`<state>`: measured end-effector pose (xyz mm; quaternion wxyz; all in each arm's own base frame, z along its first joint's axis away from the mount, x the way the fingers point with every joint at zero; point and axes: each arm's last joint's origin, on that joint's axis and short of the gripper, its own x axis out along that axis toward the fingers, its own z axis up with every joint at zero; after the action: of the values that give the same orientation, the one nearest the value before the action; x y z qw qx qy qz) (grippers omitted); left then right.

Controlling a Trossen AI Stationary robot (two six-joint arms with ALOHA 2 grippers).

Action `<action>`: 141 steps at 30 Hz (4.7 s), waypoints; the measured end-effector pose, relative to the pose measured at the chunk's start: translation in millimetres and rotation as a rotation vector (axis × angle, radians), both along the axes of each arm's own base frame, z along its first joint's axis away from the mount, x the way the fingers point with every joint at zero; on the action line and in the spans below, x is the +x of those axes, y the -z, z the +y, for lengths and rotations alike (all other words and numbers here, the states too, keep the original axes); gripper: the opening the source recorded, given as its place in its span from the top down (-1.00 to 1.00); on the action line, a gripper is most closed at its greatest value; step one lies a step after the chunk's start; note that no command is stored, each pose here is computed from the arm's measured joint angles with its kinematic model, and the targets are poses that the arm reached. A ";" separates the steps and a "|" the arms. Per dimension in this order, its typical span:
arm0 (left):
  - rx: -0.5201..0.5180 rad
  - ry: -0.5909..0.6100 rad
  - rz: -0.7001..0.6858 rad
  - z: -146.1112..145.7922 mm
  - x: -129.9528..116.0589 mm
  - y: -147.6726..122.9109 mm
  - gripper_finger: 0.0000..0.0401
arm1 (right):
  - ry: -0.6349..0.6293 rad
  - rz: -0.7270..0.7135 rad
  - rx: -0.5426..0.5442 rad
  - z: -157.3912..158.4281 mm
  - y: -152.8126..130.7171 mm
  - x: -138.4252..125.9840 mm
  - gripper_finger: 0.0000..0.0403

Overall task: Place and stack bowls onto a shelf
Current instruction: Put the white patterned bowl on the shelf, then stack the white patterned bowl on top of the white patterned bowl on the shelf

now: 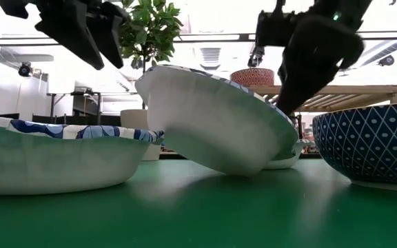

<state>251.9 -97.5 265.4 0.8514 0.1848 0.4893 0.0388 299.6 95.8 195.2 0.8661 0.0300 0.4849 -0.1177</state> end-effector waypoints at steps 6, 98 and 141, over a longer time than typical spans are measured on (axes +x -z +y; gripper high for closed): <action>-0.033 -0.039 -0.055 3.9 -9.7 2.6 -0.17 | -0.012 0.073 -0.009 -0.7 24.5 9.0 0.34; -0.127 -0.060 -0.713 18.0 -61.5 -21.5 -0.16 | 0.532 0.353 -0.232 -180.1 -138.1 -93.1 0.72; -0.132 -0.065 -0.712 18.1 -61.5 -21.4 -0.16 | -0.182 -0.242 0.062 -5.1 -168.2 -6.8 0.38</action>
<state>190.3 -79.4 286.9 0.9769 0.0887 0.1691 0.0959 292.8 90.8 363.5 0.9240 0.0264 0.3811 -0.0191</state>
